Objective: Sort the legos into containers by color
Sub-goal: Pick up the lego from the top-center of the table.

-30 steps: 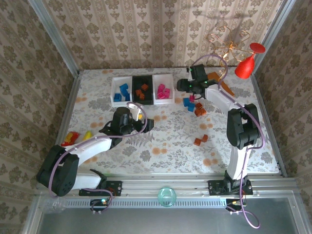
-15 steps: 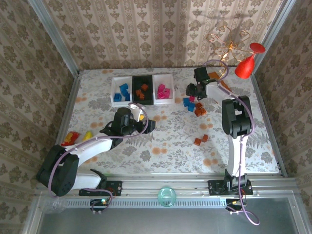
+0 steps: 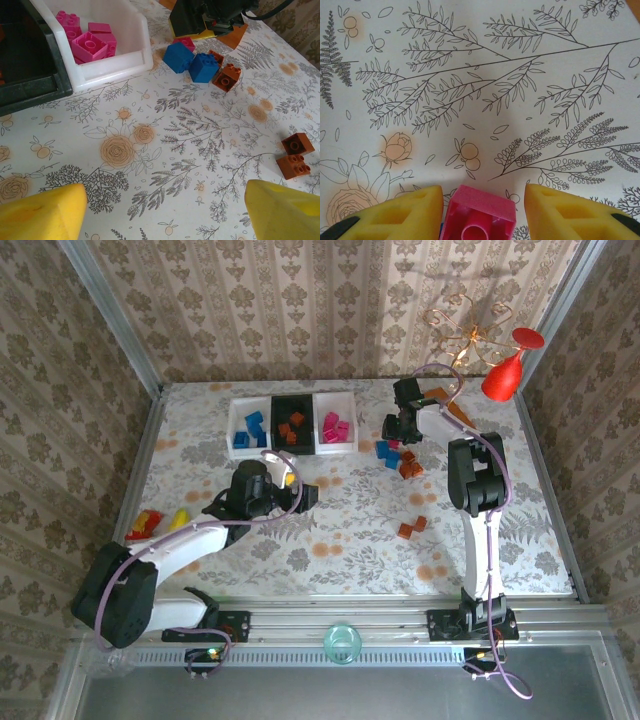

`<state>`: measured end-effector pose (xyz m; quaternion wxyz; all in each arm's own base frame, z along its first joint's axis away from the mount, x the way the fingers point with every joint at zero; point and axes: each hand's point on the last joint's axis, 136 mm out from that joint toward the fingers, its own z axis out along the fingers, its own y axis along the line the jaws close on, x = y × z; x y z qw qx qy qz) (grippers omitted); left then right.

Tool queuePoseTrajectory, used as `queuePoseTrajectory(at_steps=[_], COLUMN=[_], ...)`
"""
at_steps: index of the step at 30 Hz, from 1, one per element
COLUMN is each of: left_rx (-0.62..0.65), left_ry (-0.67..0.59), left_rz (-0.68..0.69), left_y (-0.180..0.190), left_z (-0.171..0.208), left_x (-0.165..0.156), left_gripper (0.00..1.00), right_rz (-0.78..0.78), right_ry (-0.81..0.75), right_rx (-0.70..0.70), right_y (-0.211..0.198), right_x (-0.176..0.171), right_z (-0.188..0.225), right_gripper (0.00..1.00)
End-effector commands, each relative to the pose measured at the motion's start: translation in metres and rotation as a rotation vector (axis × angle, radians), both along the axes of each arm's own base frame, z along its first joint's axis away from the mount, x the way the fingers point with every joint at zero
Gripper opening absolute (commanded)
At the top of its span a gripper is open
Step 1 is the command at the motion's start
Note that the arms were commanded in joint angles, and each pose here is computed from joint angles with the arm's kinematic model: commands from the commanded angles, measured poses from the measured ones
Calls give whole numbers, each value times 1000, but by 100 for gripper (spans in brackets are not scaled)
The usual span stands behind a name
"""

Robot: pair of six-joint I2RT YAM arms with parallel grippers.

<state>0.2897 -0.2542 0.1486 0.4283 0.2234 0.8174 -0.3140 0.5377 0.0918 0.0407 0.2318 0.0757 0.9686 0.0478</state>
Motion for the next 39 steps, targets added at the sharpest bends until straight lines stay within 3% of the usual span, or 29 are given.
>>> queuePoseTrajectory(at_steps=[1,9,21,31,39], left_rx=[-9,-10,-12,-7,38], left_ry=[-24,-29,-30,-37,-38], left_rz=[-23,-21,-28,-2,85], left_y=[-3,-3,-4,0,15], left_z=[7,9,11,11,6], left_x=[-4,-5,-6,-4,3], left_gripper=[84,84,84,84,84], right_rz=[26,41,56,129,250], right_ry=[61,95,99,-239,-349], right_rx=[-13,-3,17,127,191], right_y=[-3,-1,3,38,104], right_x=[-13,-26,-30,-25,-26], right_z=[-11,-13,-11,91,134], right_gripper=[49,48,34,30,31])
